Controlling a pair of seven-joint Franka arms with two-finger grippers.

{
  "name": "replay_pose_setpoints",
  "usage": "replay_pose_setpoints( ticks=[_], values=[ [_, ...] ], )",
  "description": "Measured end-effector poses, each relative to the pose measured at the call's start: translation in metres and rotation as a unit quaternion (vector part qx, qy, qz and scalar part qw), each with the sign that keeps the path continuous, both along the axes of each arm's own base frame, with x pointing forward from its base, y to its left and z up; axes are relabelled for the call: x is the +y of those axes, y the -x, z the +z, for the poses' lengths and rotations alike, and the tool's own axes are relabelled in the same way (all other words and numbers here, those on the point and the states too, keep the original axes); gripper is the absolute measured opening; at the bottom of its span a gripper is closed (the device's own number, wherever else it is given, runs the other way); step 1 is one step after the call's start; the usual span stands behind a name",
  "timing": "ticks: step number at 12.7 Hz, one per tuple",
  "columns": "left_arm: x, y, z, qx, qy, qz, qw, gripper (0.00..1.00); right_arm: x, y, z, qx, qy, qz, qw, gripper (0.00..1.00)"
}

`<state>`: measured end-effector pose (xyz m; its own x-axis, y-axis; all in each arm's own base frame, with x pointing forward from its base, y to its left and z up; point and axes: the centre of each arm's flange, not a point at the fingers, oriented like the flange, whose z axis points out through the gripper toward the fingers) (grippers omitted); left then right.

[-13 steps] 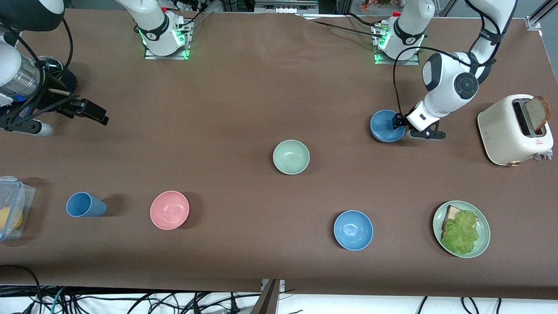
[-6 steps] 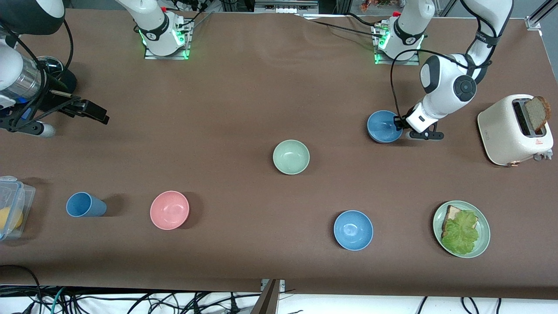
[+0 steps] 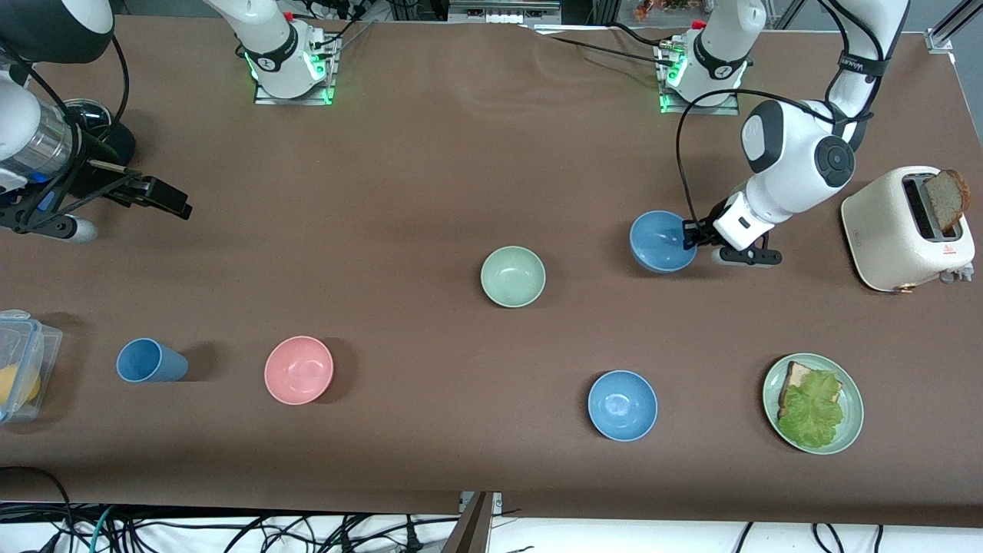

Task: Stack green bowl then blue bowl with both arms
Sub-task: 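Lift the blue bowl with the left gripper and carry it over the green bowl, then lower the blue bowl into the green bowl and open the left gripper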

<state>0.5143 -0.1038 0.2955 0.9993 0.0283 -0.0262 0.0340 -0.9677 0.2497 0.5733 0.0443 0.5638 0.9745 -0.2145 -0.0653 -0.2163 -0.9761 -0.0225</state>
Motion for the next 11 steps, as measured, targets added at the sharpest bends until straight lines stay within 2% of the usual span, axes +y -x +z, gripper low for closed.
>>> replay_pose_setpoints(
  ticks=[2,4,7,11],
  values=[
    [-0.043,-0.027,0.031,-0.012,0.015,-0.002,1.000,0.05,0.000,-0.001,0.004,-0.006,0.000,0.000,1.000,1.00],
    [-0.100,-0.044,0.040,-0.015,0.028,0.000,0.999,0.05,0.000,-0.001,0.005,-0.008,-0.001,0.000,1.000,1.00],
    [-0.184,-0.049,0.022,0.009,0.038,0.016,0.999,0.05,0.000,-0.001,0.005,-0.008,-0.001,0.000,1.000,1.00],
    [-0.229,-0.062,0.000,0.018,0.032,0.039,0.999,0.05,0.000,-0.002,0.005,-0.009,-0.001,0.000,1.000,1.00]
  ],
)
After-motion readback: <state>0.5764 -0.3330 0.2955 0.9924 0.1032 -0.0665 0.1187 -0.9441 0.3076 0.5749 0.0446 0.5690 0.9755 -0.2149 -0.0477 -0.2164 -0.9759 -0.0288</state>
